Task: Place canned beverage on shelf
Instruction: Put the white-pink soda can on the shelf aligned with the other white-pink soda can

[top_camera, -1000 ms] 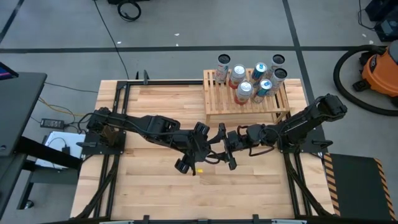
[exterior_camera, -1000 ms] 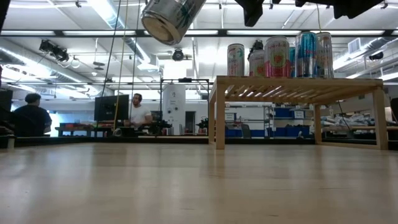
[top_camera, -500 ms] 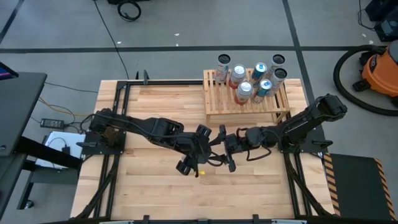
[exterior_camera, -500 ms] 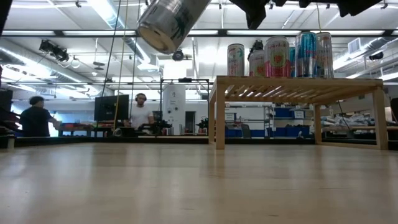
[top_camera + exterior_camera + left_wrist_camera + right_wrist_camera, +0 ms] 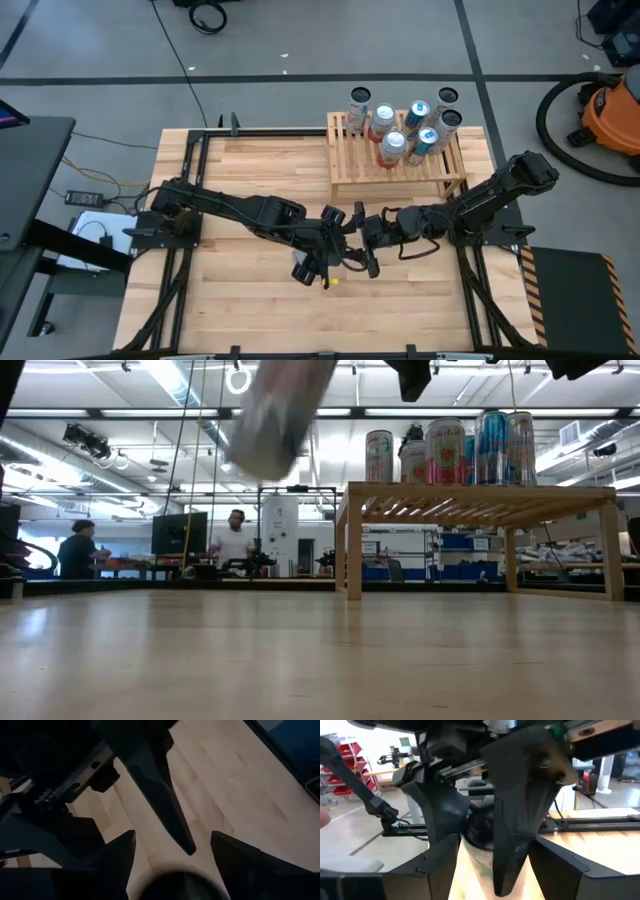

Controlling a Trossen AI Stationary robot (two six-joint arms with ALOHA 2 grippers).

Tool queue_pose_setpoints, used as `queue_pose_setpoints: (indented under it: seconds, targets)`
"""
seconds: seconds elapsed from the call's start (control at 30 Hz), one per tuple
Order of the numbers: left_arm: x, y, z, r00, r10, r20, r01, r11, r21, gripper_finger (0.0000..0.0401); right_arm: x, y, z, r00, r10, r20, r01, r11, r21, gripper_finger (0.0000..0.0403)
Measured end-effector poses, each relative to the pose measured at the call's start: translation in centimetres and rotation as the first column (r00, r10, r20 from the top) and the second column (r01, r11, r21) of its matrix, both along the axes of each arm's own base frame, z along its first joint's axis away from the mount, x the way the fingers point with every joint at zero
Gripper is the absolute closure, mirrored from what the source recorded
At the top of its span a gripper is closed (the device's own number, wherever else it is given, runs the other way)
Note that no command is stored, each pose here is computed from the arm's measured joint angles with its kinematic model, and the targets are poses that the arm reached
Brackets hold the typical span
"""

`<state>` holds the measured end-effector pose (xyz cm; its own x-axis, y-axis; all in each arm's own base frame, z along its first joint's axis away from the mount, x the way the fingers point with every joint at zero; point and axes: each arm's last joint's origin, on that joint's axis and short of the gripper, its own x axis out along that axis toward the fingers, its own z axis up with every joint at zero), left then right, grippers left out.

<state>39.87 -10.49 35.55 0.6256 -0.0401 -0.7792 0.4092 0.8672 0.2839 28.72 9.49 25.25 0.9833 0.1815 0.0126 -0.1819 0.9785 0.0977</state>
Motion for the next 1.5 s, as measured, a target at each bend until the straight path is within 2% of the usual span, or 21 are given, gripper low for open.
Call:
queue_pose_setpoints:
  seconds: [0.23,0.43,0.7,0.8,0.97,1.1,1.27,1.5]
  targets:
    - [-0.4,-0.5,-0.1,1.0,0.007,-0.025,-0.007,1.0,-0.003,0.0132,-0.1,0.4,0.1,1.0,-0.009,-0.008,0.009,1.0,0.005,0.0158]
    - [-1.3,-1.4,-0.6,0.995,0.038,-0.088,-0.033,0.998,0.05,0.0135,-0.4,1.2,0.1,1.0,-0.012,-0.012,0.012,1.0,-0.004,0.0159]
    - [-3.0,-2.0,-0.6,0.97,0.208,-0.127,-0.19,0.972,0.14,0.0155,-0.9,2.5,0.0,0.998,0.067,-0.021,-0.067,0.998,0.002,0.0159]
    - [-3.9,-2.4,-0.3,0.96,0.241,-0.142,-0.221,0.965,0.139,0.0158,-1.0,2.7,0.2,0.998,0.065,0.004,-0.065,0.998,0.015,0.0159]
    - [-5.2,-2.5,0.9,0.948,0.291,-0.129,-0.282,0.956,0.086,0.0158,-1.0,2.8,0.3,0.995,0.104,0.013,-0.104,0.994,0.015,0.0159]
    - [-6.3,-2.6,1.8,0.935,0.329,-0.133,-0.326,0.944,0.044,0.0158,-1.1,2.9,0.3,0.993,0.116,0.017,-0.115,0.993,-0.037,0.0154]
    - [-7.5,-2.8,3.0,0.928,0.355,-0.117,-0.358,0.934,-0.01,0.0158,-1.1,2.8,0.1,0.996,0.088,0.014,-0.087,0.992,-0.096,0.0122]
    - [-8.5,-2.6,4.0,0.918,0.384,-0.098,-0.39,0.919,-0.052,0.0158,-1.0,2.7,-0.5,0.997,0.067,-0.031,-0.071,0.981,-0.183,0.0042]
